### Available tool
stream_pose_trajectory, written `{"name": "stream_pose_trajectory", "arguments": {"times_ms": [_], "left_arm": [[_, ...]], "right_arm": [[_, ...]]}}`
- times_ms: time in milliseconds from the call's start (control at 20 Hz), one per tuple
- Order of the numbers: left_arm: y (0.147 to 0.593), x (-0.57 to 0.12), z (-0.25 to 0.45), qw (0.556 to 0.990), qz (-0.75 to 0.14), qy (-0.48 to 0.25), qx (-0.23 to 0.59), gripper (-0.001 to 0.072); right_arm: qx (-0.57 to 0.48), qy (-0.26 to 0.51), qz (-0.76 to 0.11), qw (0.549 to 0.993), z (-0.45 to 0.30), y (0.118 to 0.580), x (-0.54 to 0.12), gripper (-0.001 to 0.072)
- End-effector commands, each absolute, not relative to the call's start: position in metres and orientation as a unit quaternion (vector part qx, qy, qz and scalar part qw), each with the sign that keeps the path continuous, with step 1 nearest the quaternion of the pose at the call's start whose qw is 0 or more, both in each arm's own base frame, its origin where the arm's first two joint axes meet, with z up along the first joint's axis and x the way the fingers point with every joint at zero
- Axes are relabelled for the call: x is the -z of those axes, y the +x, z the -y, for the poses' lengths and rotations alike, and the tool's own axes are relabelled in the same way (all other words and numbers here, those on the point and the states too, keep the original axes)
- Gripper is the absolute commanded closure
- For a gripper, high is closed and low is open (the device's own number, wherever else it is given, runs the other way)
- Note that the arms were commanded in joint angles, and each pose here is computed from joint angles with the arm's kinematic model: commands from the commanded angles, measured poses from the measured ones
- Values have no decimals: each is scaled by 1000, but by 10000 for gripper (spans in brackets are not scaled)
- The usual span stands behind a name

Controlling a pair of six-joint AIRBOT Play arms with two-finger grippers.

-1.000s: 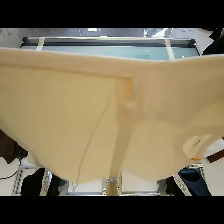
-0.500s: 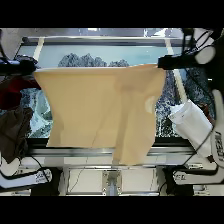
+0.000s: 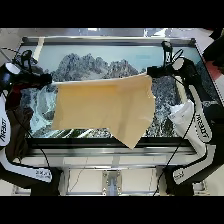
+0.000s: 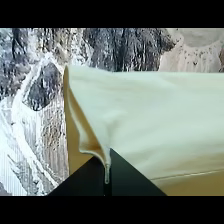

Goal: Fold the shirts.

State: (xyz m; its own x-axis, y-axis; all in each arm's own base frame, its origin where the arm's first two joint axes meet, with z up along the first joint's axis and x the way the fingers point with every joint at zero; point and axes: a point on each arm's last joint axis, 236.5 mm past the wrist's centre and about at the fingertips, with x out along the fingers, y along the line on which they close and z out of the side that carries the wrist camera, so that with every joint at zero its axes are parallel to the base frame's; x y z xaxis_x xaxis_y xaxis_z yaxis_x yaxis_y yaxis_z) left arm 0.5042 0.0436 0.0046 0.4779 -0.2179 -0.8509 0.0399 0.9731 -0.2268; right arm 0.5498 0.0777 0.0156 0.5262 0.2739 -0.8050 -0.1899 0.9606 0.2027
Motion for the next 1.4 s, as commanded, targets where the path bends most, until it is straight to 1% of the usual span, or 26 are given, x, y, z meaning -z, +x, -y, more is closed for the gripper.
{"name": "stream_pose_trajectory", "arguments": {"times_ms": [0, 150, 300, 350, 400, 450, 500, 600, 700, 750, 800, 900, 950, 1000, 1050, 1100, 1200, 1250, 1350], "left_arm": [[469, 33, -45, 812, -574, -71, 76, 698], [442, 66, -45, 785, -612, -70, 73, 698], [430, 80, -39, 771, -627, -83, 75, 697], [430, 79, -35, 768, -628, -98, 75, 662], [432, 76, -28, 770, -623, -116, 79, 379], [436, 70, -20, 773, -614, -136, 87, 58], [439, 62, -12, 776, -604, -155, 95, 5], [436, 36, -7, 780, -591, -178, 104, 8], [417, 8, -22, 784, -591, -164, 98, 9], [401, -1, -37, 786, -593, -156, 81, 9], [383, -4, -51, 789, -591, -156, 59, 9], [332, 11, -71, 785, -586, -198, 9, 9], [301, 29, -75, 777, -583, -235, -29, 9], [278, 44, -77, 770, -568, -281, -70, 9], [260, 58, -72, 757, -542, -348, -113, 9], [249, 67, -63, 743, -516, -406, -132, 9], [236, 79, -48, 719, -493, -469, -142, 9], [232, 84, -45, 711, -494, -479, -144, 9], [235, 87, -42, 701, -494, -495, -141, 9]], "right_arm": [[-138, 30, -556, 819, -76, 505, 34, 701], [-135, 39, -598, 789, -76, 476, 72, 701], [-138, 54, -619, 771, -80, 459, 88, 699], [-139, 64, -621, 769, -84, 457, 87, 670], [-145, 73, -622, 766, -88, 457, 83, 550], [-154, 81, -628, 759, -93, 453, 75, 301], [-163, 78, -634, 752, -95, 449, 64, 273], [-167, 39, -645, 745, -84, 437, 32, 273], [-133, -18, -645, 753, -47, 419, -7, 273], [-117, -23, -642, 758, -31, 408, -24, 273], [-104, -11, -636, 765, -16, 394, -37, 273], [-86, 38, -630, 771, -1, 355, -38, 273], [-85, 74, -621, 776, -4, 335, -29, 272], [-85, 118, -604, 784, -14, 317, -15, 273], [-88, 164, -580, 793, -29, 304, -5, 273], [-92, 213, -553, 800, -46, 295, 3, 273], [-105, 295, -514, 799, -73, 282, 5, 272], [-112, 314, -505, 796, -81, 279, 2, 273], [-119, 320, -486, 805, -84, 279, -10, 273]]}}
